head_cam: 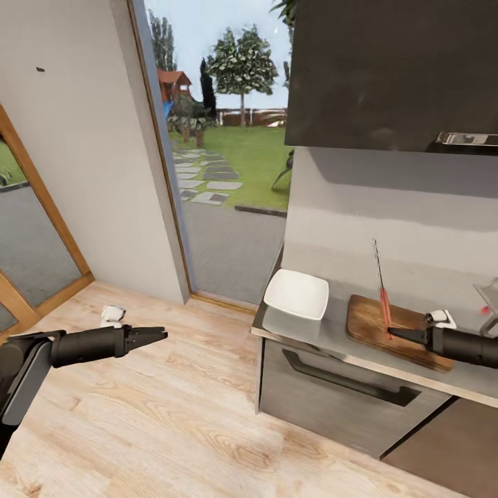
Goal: In the kitchen, take the Vidalia onion out of the sink, dice it on the chopping board with the paring knife, put the diced onion into the bowl on the countertop, then place both the paring knife and the chopping board into the sink.
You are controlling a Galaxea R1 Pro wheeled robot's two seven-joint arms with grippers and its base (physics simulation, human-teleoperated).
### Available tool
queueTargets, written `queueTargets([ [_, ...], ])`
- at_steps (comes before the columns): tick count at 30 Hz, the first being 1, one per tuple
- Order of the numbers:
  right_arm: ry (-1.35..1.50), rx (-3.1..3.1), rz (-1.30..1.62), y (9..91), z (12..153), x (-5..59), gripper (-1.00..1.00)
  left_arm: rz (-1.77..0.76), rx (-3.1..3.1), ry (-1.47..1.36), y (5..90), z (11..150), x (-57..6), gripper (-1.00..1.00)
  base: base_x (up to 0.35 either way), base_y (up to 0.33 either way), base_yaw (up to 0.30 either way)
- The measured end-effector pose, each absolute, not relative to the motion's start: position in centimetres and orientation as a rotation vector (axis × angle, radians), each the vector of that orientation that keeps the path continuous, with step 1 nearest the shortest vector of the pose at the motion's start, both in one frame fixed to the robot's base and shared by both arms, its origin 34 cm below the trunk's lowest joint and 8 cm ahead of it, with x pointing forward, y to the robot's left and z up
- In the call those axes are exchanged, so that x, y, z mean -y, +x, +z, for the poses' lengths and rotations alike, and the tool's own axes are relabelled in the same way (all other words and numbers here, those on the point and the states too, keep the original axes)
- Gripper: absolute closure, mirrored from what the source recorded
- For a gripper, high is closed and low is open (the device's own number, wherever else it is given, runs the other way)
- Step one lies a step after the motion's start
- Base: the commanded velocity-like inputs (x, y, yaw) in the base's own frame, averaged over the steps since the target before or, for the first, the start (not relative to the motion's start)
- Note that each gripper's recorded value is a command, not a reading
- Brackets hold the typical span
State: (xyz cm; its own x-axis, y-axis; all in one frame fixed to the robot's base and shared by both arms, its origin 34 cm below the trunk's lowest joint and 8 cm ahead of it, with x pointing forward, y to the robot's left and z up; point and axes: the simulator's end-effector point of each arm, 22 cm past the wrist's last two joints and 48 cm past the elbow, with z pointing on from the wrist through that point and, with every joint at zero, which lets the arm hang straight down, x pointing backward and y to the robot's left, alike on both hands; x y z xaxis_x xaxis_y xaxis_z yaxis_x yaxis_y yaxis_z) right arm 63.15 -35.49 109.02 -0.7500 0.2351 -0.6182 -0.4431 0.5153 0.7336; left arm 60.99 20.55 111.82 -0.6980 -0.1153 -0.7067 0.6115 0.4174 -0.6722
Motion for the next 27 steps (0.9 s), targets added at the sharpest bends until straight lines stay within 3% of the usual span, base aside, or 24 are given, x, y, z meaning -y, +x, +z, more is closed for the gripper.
queueTargets([
  [11,-0.275,-2.011,1.212,61.9,109.8,35.3,1.00,-1.360,-1.956,0.417,60.8,112.3,-20.0,-1.00,0.000,0.000,-0.142],
  [16,-0.514,-1.988,1.185,57.5,111.1,30.8,1.00,-1.556,-1.769,0.502,58.3,116.2,-18.6,-1.00,0.000,0.000,-0.226],
  [27,-0.613,-2.047,1.354,53.5,108.6,23.0,1.00,-1.658,-1.645,0.505,57.8,117.2,-13.9,-1.00,0.000,0.000,-0.227],
])
